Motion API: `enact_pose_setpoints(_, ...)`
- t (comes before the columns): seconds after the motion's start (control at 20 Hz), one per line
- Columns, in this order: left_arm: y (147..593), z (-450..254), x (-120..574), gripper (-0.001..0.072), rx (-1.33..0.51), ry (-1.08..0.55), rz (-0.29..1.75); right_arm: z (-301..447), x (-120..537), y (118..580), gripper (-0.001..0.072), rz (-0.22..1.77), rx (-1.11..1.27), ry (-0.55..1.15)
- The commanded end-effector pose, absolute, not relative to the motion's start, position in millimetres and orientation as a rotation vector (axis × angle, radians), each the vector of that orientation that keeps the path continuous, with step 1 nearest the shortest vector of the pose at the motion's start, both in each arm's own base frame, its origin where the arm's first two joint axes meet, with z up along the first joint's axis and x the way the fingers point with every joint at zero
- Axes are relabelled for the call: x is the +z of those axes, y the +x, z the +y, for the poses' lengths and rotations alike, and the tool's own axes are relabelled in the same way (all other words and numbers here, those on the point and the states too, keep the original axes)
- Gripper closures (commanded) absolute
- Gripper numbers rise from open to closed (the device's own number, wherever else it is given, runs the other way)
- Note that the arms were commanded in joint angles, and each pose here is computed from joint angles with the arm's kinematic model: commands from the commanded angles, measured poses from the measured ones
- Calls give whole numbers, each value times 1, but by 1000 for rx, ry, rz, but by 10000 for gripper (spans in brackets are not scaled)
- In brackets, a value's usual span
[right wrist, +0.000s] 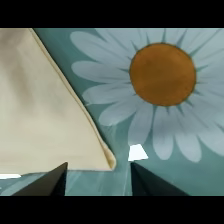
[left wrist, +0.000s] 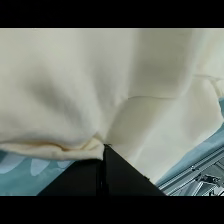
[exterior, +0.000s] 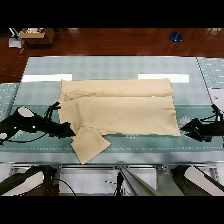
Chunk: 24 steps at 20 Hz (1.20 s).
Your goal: Fold the shirts.
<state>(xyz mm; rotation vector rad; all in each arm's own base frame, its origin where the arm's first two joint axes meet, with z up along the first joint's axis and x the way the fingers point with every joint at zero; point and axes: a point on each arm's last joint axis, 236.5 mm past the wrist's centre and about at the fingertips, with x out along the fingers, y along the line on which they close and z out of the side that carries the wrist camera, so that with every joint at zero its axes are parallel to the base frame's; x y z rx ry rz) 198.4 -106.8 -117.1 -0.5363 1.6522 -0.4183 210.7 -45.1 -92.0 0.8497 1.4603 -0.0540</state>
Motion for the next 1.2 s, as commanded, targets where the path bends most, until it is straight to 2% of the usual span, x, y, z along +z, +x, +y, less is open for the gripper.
enact_pose_setpoints(0.0, 207, -104, -120, 683, -402, -526, 1619, -31, -105, 216, 225, 1404, -79, 953)
enact_pose_setpoints(0.1, 212, -104, -120, 684, -391, -532, 1600, -19, -116, 209, 251, 1441, -68, 918)
enact_pose_setpoints(0.15, 214, -104, -120, 684, -389, -538, 1593, -11, -119, 211, 305, 1446, -52, 893)
enact_pose_setpoints(0.2, 216, -104, -119, 683, -389, -540, 1586, -5, -120, 216, 389, 1443, -32, 859)
enact_pose_setpoints(0.25, 219, -104, -117, 683, -390, -540, 1579, 1, -118, 225, 550, 1424, -12, 844)
enact_pose_setpoints(0.3, 223, -104, -114, 684, -395, -536, 1572, 8, -110, 237, 679, 1394, 25, 836)
enact_pose_setpoints(0.5, 270, -104, -60, 684, -475, -466, 1438, 13, -42, 284, 680, 1289, 252, 687)
enact_pose_setpoints(0.65, 333, -98, 19, 684, -504, -364, 1205, -7, 31, 343, 681, 1052, 232, 637)
enact_pose_setpoints(0.75, 377, -89, 59, 684, -447, -367, 1063, -9, 63, 375, 682, 926, 225, 612)
enact_pose_setpoints(0.85, 407, -88, 75, 683, -427, -407, 993, -6, 67, 403, 682, 871, 206, 569)
enact_pose_setpoints(1.15, 470, -86, 38, 684, -428, -476, 1043, -4, 28, 486, 682, 805, 112, 580)
